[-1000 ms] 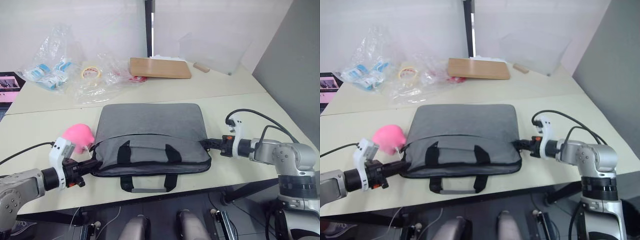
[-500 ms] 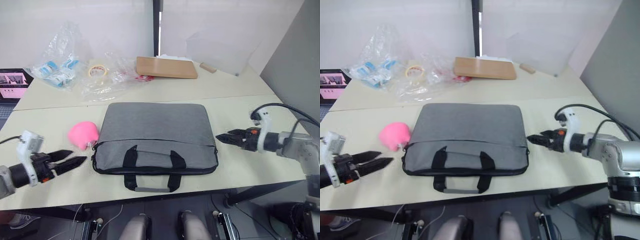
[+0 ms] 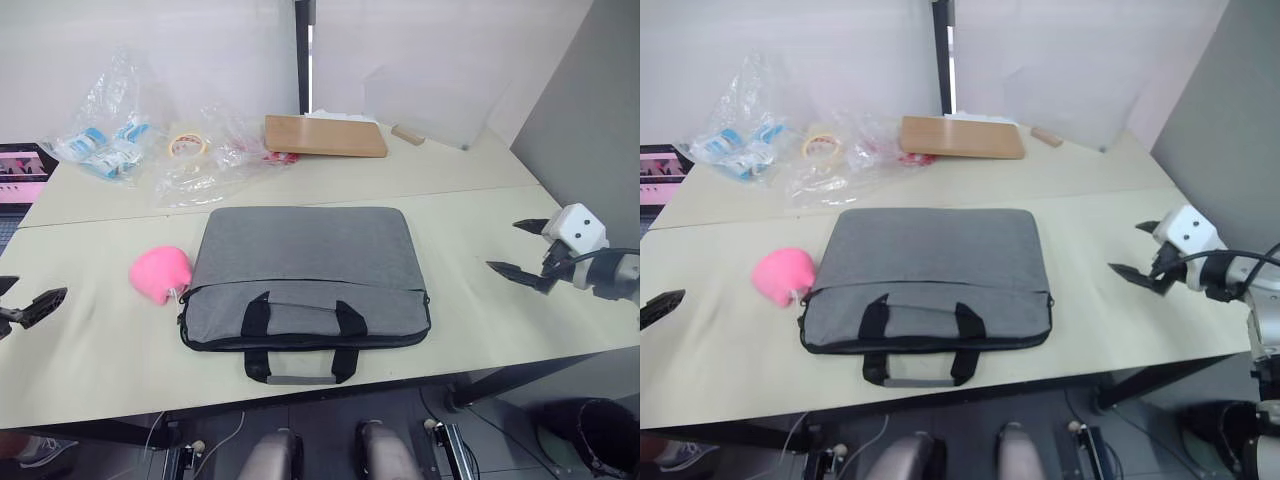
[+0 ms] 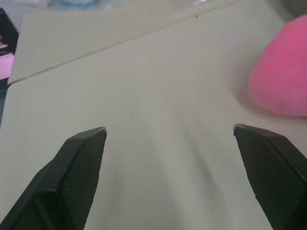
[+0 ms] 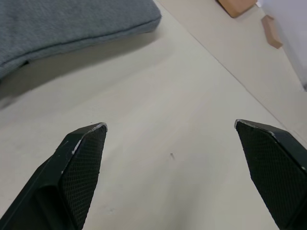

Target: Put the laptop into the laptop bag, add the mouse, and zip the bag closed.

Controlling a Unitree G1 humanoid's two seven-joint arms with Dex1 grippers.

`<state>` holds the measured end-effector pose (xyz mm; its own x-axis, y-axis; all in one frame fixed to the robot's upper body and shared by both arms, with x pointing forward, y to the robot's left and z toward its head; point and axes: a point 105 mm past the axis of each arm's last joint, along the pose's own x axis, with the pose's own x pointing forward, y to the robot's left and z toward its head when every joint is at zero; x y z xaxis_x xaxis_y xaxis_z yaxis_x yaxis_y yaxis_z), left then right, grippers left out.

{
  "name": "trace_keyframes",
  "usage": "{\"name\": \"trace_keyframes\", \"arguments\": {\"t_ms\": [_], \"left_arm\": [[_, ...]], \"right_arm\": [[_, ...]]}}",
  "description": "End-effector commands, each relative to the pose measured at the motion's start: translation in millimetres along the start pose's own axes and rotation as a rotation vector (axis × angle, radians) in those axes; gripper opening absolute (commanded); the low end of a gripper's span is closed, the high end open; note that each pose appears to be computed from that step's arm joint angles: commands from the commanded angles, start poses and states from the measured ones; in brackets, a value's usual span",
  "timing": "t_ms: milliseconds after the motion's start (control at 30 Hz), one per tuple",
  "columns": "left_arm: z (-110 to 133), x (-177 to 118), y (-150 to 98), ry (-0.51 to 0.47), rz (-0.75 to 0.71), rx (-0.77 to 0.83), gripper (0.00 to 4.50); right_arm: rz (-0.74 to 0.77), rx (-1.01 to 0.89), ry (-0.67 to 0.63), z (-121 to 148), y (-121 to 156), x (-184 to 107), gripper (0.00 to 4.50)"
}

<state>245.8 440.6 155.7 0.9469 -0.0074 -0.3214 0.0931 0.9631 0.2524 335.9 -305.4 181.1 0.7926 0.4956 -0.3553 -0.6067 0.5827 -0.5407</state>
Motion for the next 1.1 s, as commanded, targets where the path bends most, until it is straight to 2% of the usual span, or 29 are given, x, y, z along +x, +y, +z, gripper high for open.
{"name": "trace_keyframes", "arguments": {"t_ms": [33,100,200,300,400,500,600,733,833,1000,1100], "left_arm": [[10,-3,6,-0.032,0.043,0.079,4.45],[12,-3,6,-0.044,0.059,0.091,4.45],[15,-4,5,-0.072,0.051,0.082,4.45],[21,-7,3,-0.134,-0.011,0.038,4.45],[23,-10,4,-0.158,-0.048,-0.023,4.45],[25,-11,4,-0.184,-0.062,-0.05,4.45],[26,-17,-2,-0.196,-0.096,-0.087,4.45],[25,-19,-3,-0.196,-0.093,-0.089,4.45],[29,-15,-7,-0.202,-0.11,-0.093,4.45],[43,-5,-16,-0.207,-0.163,-0.059,4.5],[61,4,-27,-0.198,-0.251,0.002,4.5]], "right_arm": [[0.023,-0.041,-0.059,19,-7,-7,4.5],[0.013,-0.017,-0.126,36,-10,-4,4.5],[0.098,0.03,-0.237,70,-2,1,4.5],[0.254,0.093,-0.377,114,16,13,4.5],[0.397,0.144,-0.457,155,38,26,4.5],[0.485,0.156,-0.482,179,56,34,4.5],[0.616,0.192,-0.612,216,80,34,4.5],[0.677,0.161,-0.666,238,101,38,4.5],[0.681,0.137,-0.688,245,117,57,4.5],[0.691,0.084,-0.668,238,137,86,2.96],[0.669,0.081,-0.624,228,155,121,1.93]]}}
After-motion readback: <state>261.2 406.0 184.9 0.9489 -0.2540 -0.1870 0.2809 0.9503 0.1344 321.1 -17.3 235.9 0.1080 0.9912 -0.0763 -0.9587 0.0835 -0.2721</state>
